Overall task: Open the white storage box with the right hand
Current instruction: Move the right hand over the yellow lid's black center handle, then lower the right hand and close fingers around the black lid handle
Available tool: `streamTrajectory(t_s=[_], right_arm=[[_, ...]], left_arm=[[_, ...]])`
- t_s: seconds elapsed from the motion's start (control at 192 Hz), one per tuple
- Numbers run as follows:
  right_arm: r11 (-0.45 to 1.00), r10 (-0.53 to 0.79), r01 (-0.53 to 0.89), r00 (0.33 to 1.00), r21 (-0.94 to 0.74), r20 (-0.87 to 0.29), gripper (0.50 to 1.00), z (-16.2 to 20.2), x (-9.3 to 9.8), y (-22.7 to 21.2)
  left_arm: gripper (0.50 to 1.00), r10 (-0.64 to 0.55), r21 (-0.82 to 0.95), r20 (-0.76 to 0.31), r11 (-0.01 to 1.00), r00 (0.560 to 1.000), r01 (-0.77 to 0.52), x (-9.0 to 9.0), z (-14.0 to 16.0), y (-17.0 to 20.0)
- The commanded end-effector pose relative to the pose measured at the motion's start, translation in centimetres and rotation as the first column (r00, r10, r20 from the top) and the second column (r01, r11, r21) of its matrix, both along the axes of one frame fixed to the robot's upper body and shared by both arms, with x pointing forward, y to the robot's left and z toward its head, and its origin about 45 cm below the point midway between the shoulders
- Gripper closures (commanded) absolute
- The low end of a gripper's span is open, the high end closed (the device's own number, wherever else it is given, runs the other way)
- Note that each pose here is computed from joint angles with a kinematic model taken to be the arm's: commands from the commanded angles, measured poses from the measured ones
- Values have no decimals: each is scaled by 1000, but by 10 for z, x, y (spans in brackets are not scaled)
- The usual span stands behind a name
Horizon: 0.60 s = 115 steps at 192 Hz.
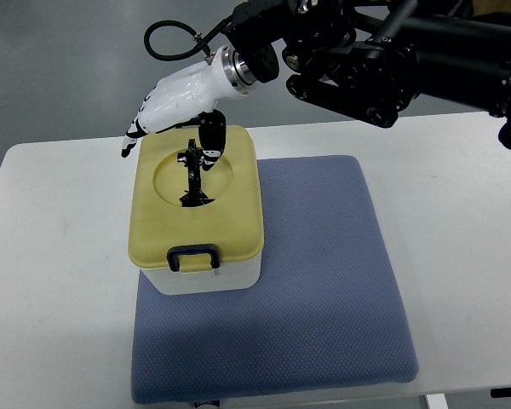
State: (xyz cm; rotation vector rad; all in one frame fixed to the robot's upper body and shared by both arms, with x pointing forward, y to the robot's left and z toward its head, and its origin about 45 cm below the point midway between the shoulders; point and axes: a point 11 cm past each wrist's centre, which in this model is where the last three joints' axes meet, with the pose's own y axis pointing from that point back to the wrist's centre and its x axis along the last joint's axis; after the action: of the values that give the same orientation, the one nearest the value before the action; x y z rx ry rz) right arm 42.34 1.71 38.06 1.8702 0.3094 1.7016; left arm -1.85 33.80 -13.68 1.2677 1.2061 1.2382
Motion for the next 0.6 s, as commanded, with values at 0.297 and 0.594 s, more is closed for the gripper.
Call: streamTrajectory(t_s=[0.297,0.594], right_arm=[[996,11,-7,999,-91,47,591,-10,3,-9],[992,68,-63,997,-110,42,624,-13,-11,0]], left_arm=[[500,0,0,1,1000,1000,0,0,0,0],[500,0,0,0,1000,1000,0,0,0,0]])
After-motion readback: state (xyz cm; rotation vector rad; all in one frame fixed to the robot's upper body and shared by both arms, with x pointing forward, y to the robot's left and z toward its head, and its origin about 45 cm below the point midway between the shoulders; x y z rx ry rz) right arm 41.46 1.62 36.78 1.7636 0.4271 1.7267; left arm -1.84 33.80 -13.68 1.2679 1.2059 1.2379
